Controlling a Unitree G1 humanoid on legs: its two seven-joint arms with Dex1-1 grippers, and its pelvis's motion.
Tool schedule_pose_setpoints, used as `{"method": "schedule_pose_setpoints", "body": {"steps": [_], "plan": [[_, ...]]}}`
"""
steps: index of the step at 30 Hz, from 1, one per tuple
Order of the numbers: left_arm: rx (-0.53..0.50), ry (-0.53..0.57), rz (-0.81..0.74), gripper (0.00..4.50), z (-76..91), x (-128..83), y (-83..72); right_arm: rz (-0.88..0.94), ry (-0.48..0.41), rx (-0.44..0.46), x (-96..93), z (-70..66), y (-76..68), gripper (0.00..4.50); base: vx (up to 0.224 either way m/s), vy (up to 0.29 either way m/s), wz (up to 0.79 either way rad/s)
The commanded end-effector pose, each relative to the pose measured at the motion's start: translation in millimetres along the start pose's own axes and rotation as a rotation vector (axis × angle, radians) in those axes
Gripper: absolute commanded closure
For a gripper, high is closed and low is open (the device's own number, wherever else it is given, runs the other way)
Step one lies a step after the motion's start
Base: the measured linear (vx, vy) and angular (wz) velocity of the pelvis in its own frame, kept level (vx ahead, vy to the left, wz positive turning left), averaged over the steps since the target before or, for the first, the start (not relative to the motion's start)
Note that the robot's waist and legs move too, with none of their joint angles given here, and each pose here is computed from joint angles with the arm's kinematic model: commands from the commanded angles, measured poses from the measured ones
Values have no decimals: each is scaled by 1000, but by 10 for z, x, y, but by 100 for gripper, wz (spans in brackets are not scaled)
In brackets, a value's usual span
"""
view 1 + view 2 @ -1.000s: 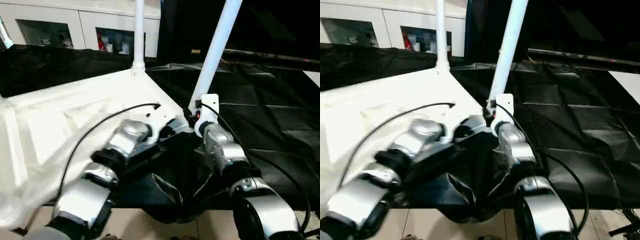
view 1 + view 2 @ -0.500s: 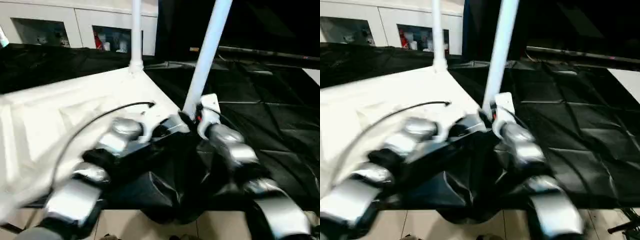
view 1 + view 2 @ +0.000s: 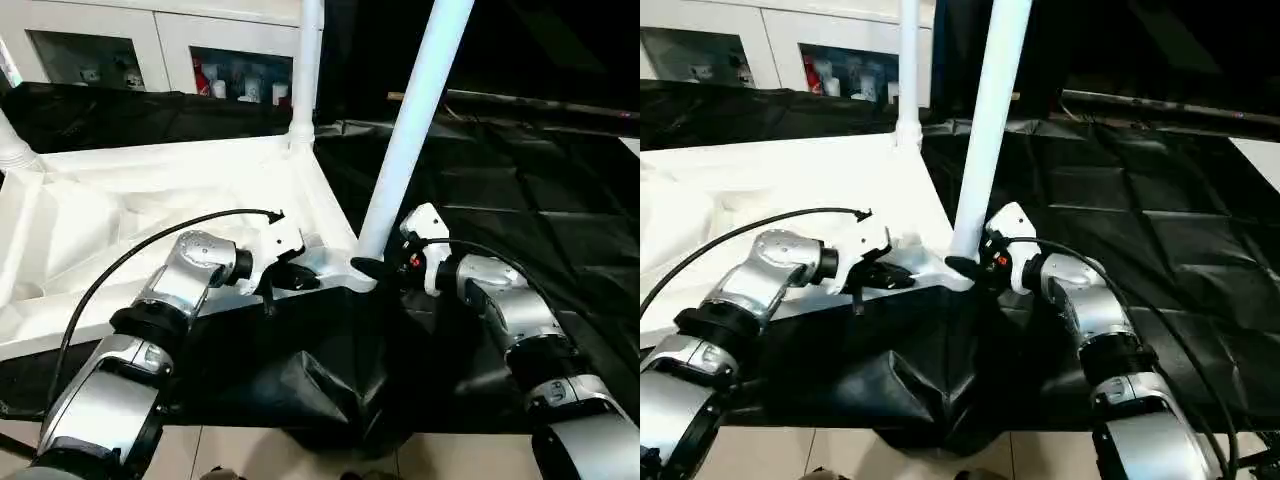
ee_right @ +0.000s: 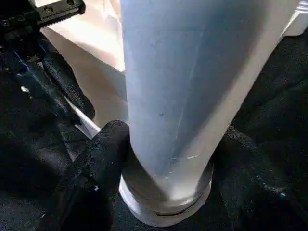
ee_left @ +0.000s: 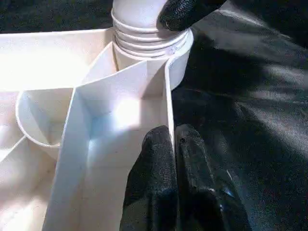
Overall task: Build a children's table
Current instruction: Rotate leg to tighten
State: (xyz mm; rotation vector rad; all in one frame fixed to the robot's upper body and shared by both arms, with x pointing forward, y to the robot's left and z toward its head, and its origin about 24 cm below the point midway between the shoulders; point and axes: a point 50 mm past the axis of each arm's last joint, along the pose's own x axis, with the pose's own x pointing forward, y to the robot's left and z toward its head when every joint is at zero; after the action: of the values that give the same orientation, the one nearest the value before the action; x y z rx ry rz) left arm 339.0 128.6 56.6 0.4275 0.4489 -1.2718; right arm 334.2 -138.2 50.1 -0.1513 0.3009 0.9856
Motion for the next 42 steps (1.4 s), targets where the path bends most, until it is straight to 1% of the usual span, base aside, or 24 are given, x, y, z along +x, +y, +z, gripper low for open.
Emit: {"method": "schedule_pose_setpoints", "body": {"steps": [1,3,4,5,11,13,14,17,19,20,22,24,25,26,27,28,30,31,32,35,37,38,40,42], "plan": [[4,-41,-68,450,24,80,-87,36,61,19,23,-114,66,188,0,0,0],[1,-41,-66,450,19,76,-89,45,61,23,31,-112,79,208,0,0,0],[0,-41,-65,450,18,75,-90,48,61,25,34,-114,84,208,0,0,0],[0,-41,-65,450,18,75,-90,48,61,25,35,-114,84,219,0,0,0],[-7,-34,-48,450,2,70,-81,54,57,51,44,-139,110,235,0,0,0],[-17,-31,-30,450,-5,72,-70,33,48,80,51,-163,114,238,0,0,0],[-43,-22,32,450,-9,104,-35,-64,31,146,88,-211,92,239,0,0,0],[-68,-15,87,450,-3,153,-13,-164,28,203,129,-261,76,242,0,0,0],[-100,-7,179,450,27,261,16,-315,35,279,192,-328,64,243,0,0,0],[-136,-4,267,450,85,393,29,-461,47,370,255,-385,57,243,0,0,0],[-165,-11,318,450,148,508,19,-569,54,458,325,-419,71,244,0,0,0],[-184,-28,321,450,233,630,-28,-612,52,508,396,-415,100,244,0,0,0],[-184,-29,320,450,244,645,-35,-615,51,512,407,-411,105,244,0,0,0],[-176,-42,303,450,342,769,-103,-630,49,507,500,-362,147,244,0,0,0],[-168,-45,294,450,378,812,-130,-634,49,493,537,-336,165,244,0,0,0],[-151,-49,275,450,411,844,-153,-622,50,449,584,-290,185,244,0,0,0],[-146,-49,270,450,414,843,-154,-611,40,441,597,-268,188,244,0,0,0],[-143,-47,271,450,415,844,-149,-608,31,437,609,-246,189,189,0,0,0],[-137,-42,275,450,395,817,-129,-593,8,423,616,-202,179,176,0,0,0],[-118,-27,283,450,330,720,-69,-556,-27,375,597,-117,126,170,0,0,0],[-105,-31,271,450,316,683,-57,-526,-26,341,577,-104,113,137,0,0,0],[-94,-33,261,450,301,648,-44,-495,-23,309,558,-97,103,137,0,0,0],[-87,-23,229,450,224,518,-6,-375,-21,229,448,-97,68,137,0,0,0],[-67,-26,198,450,193,453,0,-317,-17,189,370,-104,46,137,0,0,0]]}}
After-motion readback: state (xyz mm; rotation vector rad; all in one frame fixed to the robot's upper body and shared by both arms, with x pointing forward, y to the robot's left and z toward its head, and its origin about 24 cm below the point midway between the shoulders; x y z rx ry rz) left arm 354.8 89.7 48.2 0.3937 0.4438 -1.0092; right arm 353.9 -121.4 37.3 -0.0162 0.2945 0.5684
